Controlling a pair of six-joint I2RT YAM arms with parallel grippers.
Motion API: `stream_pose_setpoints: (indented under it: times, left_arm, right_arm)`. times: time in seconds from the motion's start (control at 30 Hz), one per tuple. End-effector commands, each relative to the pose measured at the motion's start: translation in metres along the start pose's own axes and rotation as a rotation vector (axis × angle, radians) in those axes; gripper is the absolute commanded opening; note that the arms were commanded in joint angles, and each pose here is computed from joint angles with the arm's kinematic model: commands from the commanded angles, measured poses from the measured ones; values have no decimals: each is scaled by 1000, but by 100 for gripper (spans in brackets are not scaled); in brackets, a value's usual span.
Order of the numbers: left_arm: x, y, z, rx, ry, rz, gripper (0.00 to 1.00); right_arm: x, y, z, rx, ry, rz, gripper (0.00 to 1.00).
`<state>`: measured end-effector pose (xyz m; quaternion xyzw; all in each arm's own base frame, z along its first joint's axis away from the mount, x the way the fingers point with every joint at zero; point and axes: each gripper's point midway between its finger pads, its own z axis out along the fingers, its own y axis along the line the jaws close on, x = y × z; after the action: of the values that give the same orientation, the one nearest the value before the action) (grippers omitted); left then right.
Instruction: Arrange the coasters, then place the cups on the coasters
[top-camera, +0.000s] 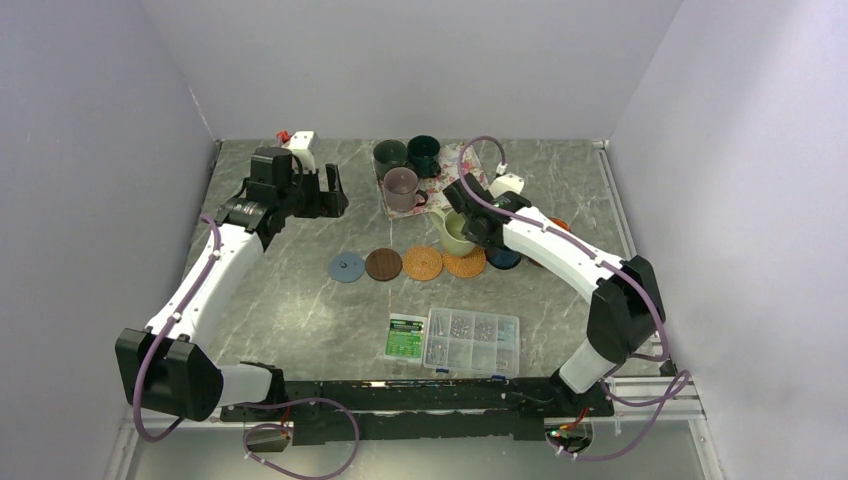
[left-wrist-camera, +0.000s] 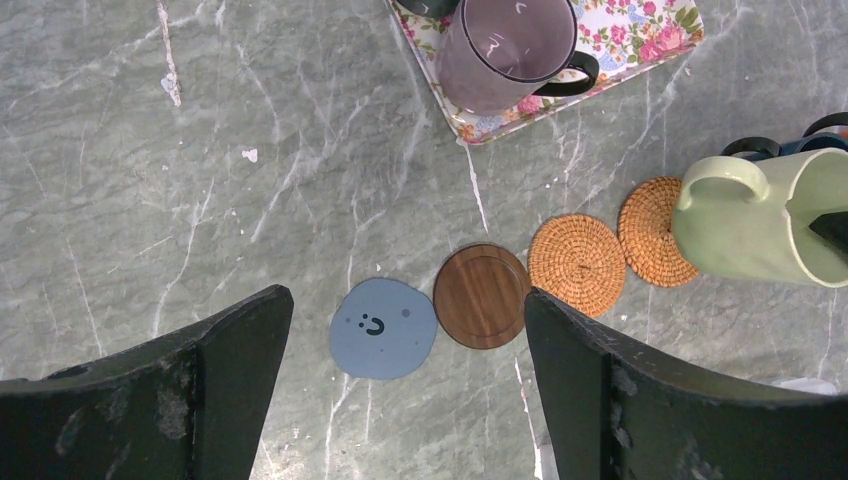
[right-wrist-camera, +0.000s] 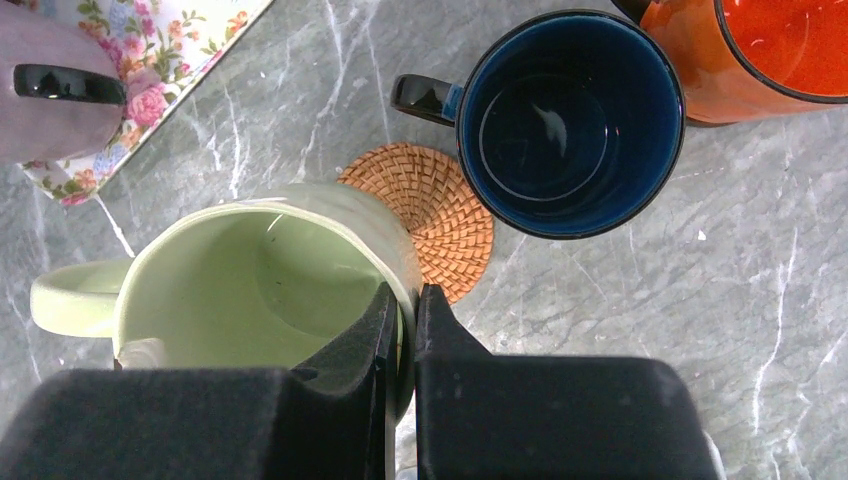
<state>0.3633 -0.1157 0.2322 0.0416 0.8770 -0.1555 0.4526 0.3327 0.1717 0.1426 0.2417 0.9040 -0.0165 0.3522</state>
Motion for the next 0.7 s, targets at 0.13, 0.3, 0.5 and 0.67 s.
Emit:
stream_pose_setpoints:
  times: [0.13, 0.3, 0.5, 0.67]
  left_arm:
    - [-14, -3, -6, 9, -54, 5, 92]
    - [-14, -2, -5, 4, -55, 8, 92]
    - [-13, -2, -3, 4, -48, 7, 92]
    - [-13, -1, -3, 4, -47, 9, 92]
  right_arm:
    - [-10, 9, 9, 24, -65, 69, 0]
    - [-4, 5, 19, 56, -61, 46, 0]
    - [3, 5, 28, 70, -54, 16, 0]
    - [9, 0, 34, 91, -45, -1, 0]
